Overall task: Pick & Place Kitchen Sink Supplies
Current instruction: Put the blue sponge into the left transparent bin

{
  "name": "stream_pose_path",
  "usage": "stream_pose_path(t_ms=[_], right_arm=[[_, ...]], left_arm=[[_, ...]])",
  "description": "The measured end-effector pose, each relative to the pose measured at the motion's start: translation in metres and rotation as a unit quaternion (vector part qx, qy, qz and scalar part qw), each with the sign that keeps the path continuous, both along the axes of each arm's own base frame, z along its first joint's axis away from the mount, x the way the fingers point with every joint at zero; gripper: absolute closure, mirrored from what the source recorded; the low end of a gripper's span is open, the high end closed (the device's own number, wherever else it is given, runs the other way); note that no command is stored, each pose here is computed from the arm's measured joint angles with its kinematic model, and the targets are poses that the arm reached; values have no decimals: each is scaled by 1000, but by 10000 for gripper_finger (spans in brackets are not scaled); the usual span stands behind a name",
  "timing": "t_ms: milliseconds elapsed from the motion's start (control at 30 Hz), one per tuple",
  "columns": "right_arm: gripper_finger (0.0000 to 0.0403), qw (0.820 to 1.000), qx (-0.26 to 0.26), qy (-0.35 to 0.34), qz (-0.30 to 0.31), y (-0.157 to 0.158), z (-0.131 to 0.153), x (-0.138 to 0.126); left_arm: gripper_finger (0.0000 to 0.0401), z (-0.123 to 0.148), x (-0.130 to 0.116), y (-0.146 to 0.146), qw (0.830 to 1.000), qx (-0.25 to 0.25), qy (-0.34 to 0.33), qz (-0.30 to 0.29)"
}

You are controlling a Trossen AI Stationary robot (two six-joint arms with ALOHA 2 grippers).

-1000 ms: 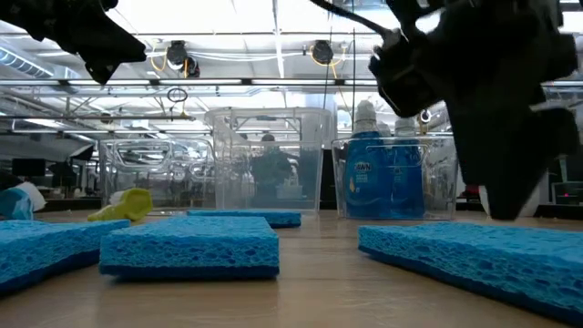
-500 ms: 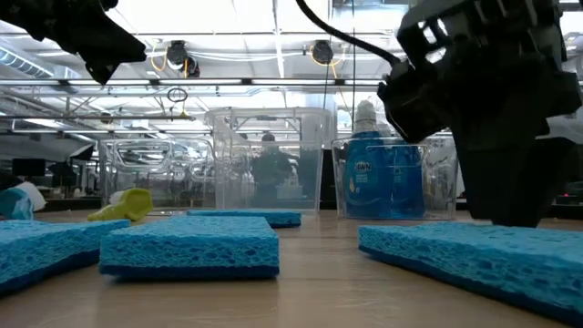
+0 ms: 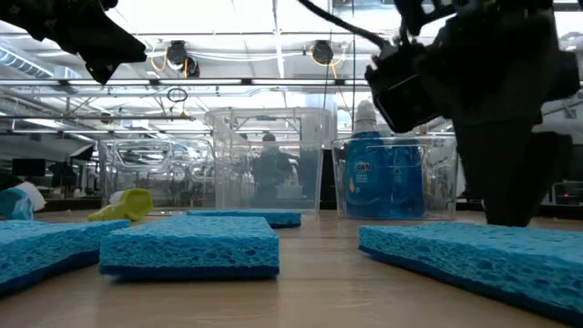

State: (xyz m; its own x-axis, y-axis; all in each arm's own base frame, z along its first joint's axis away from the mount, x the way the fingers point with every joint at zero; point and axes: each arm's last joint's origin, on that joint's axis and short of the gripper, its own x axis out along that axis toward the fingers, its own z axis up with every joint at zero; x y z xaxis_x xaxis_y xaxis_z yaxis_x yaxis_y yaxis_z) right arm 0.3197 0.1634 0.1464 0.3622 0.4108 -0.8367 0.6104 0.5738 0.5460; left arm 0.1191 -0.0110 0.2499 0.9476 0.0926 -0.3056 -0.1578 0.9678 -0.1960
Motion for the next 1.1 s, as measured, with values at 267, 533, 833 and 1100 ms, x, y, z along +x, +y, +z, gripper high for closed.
stream_pose_path(t_ms=[267, 533, 833, 1100], right_arm=[[204, 998, -26, 55, -4, -3, -19, -2], [204, 981, -95, 167, -5, -13, -27, -25], [204, 965, -129, 229, 3, -18, -29, -38], [204, 969, -148, 199, 6, -16, 0, -51]], left_arm=[[324, 0, 0, 0, 1000, 9, 1, -2], [325, 0, 0, 0, 1000, 9, 1, -2], [325, 0, 0, 0, 1000, 9, 1, -2], [324, 0, 0, 0, 1000, 9, 1, -2]])
